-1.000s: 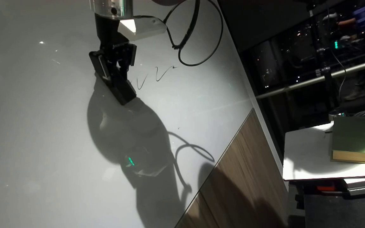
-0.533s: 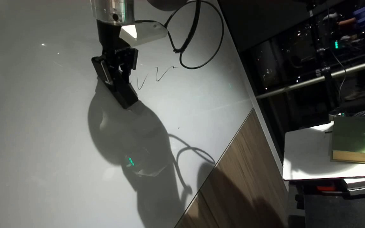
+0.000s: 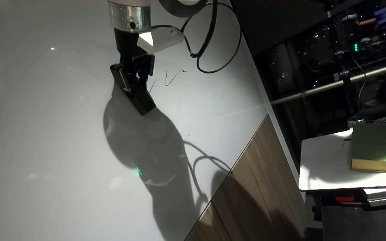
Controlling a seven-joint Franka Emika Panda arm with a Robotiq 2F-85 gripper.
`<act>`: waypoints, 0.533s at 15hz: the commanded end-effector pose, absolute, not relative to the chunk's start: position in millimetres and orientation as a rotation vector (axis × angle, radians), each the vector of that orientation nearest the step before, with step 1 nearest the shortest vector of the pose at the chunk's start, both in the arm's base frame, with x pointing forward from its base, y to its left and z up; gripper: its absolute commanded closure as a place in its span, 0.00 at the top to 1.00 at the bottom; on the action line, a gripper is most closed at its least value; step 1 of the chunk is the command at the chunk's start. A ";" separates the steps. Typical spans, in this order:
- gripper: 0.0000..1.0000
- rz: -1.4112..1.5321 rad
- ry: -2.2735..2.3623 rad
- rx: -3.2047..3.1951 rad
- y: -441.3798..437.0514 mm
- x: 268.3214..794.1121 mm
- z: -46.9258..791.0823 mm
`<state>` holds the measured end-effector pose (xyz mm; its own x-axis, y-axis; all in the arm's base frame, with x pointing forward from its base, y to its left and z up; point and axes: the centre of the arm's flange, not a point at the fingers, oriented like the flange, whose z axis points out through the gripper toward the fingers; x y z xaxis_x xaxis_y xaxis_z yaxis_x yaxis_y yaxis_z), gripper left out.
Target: Use the eraser to wipe the whiteboard.
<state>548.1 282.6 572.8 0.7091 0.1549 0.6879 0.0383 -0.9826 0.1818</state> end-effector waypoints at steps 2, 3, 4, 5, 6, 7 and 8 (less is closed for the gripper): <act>0.29 1.148 0.039 2.669 205.3 589.5 568.4; 0.29 1.138 0.022 2.664 196.1 589.7 566.5; 0.29 1.127 0.003 2.659 186.1 589.7 564.1; 0.29 1.117 -0.016 2.653 175.7 590.2 562.5; 0.29 1.107 -0.034 2.648 164.8 590.7 561.8; 0.29 1.096 -0.052 2.643 153.9 591.6 559.8; 0.29 1.085 -0.070 2.637 142.4 592.6 557.7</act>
<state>553.7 205.9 557.4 0.7449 0.0865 0.6615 -0.0766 -0.9739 0.2136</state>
